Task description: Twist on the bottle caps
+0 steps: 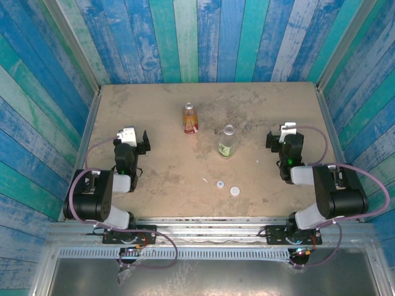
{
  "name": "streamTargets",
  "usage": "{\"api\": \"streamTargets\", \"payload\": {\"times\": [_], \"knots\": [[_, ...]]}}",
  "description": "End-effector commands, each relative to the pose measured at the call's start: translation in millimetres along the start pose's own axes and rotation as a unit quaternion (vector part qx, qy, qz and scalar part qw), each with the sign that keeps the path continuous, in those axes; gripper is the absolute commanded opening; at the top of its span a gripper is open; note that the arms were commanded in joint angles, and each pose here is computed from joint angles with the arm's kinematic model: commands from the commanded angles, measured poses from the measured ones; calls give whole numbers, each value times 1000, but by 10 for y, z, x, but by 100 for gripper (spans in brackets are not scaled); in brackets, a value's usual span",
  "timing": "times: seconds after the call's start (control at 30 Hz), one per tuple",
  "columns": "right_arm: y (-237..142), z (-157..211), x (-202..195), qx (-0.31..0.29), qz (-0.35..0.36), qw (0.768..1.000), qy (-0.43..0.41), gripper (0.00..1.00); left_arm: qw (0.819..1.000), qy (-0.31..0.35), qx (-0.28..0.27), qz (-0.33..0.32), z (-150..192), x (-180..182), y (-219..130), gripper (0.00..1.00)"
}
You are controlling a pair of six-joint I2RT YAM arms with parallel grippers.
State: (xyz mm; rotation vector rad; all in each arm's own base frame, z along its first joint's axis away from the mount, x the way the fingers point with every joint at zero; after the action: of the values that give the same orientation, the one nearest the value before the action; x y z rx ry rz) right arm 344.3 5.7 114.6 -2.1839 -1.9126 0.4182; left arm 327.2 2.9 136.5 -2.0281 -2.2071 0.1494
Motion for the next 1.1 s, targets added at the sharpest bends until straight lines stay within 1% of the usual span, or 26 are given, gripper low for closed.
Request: {"api": "streamTargets", "payload": {"times": [0.0, 0.13, 0.2, 0.33, 0.4, 0.43, 0.47, 0.5, 0.63, 0.8, 0.83, 0.9, 1.07], "knots": [[-41, -142, 20, -10, -7, 1000, -4, 100, 1000, 1, -29, -11, -282, 23, -118, 94], [-160, -375, 18, -8, -16, 1000, -7, 100, 997, 27, -69, 3, -610, -175, -313, 94], [-229, -499, 19, 3, -23, 1000, -1, 100, 996, 29, -76, 29, -711, -325, -360, 94], [-393, -717, 38, 15, -45, 999, 6, 100, 989, 32, -93, 112, -872, -750, -494, 94], [-474, -787, 28, 24, -49, 998, 15, 100, 982, 33, -102, 157, -929, -975, -586, 94], [-517, -804, 34, 32, -54, 998, 17, 100, 975, 38, -104, 192, -938, -1131, -651, 94], [-558, -813, 44, 40, -62, 997, 18, 100, 967, 73, -111, 216, -943, -1255, -704, 94], [-601, -821, 61, 46, -73, 996, 19, 100, 960, 79, -112, 243, -940, -1386, -765, 94], [-740, -789, 90, 65, -97, 993, 22, 100, 928, 65, -125, 346, -931, -1787, -980, 94], [-851, -739, 130, 64, -122, 990, 39, 100, 901, 72, -128, 409, -823, -2182, -1068, 94], [-865, -737, 139, 65, -127, 989, 42, 100, 900, 72, -119, 414, -748, -2254, -1033, 94], [-890, -736, 148, 66, -131, 988, 46, 100, 893, 61, -126, 428, -717, -2392, -1031, 94], [-905, -724, 141, 66, -129, 988, 51, 100, 887, 60, -128, 440, -548, -2758, -942, 94]]}}
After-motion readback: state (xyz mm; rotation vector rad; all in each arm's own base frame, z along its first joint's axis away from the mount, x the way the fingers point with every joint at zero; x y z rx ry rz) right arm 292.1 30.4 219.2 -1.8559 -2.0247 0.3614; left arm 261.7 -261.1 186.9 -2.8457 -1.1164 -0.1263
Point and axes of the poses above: each hand's point on the last joint's axis, 136 mm out from that joint toward the fingers, its own y axis out along the fingers, its own x axis along the line the jaws close on, z = x × y, the point moved 5 cm from there along -y, back along the fingers, and after that the axes turned 2 degrees about y, right-handed, at the moved point
